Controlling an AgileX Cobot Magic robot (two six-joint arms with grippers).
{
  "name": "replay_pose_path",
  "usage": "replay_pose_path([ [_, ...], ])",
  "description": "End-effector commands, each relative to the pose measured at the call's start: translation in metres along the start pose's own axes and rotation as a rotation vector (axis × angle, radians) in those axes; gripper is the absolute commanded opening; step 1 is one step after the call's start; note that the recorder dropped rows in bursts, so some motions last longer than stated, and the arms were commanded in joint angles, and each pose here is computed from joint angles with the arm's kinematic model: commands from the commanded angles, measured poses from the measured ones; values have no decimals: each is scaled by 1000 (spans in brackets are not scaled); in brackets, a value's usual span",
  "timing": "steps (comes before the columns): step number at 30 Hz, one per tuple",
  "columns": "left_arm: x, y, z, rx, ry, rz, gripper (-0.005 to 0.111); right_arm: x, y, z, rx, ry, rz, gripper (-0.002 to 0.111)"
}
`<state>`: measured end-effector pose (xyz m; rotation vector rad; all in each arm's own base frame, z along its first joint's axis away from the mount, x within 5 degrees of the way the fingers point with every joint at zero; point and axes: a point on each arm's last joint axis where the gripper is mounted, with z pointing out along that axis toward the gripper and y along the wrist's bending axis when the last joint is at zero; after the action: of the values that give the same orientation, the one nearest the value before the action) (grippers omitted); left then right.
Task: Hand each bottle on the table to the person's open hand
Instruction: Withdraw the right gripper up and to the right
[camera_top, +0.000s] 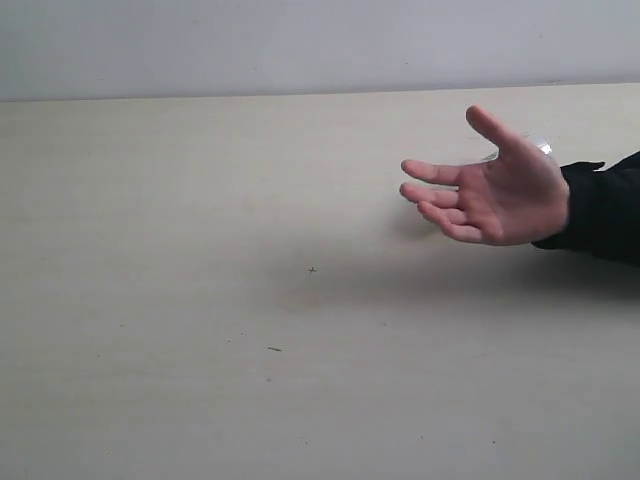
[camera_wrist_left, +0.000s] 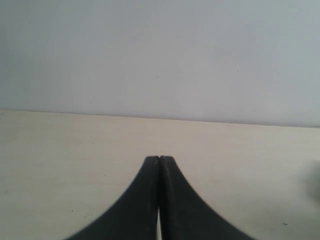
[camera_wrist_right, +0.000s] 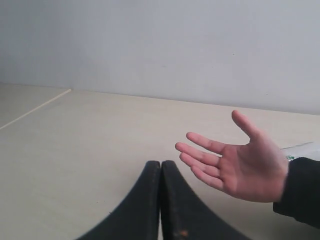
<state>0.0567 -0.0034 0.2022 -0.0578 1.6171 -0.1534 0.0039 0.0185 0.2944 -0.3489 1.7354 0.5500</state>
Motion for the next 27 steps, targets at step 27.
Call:
replay_pose_path([
  [27, 1, 0, 0, 0, -4, -7, 0, -56, -11, 23, 136, -288, -115, 0],
])
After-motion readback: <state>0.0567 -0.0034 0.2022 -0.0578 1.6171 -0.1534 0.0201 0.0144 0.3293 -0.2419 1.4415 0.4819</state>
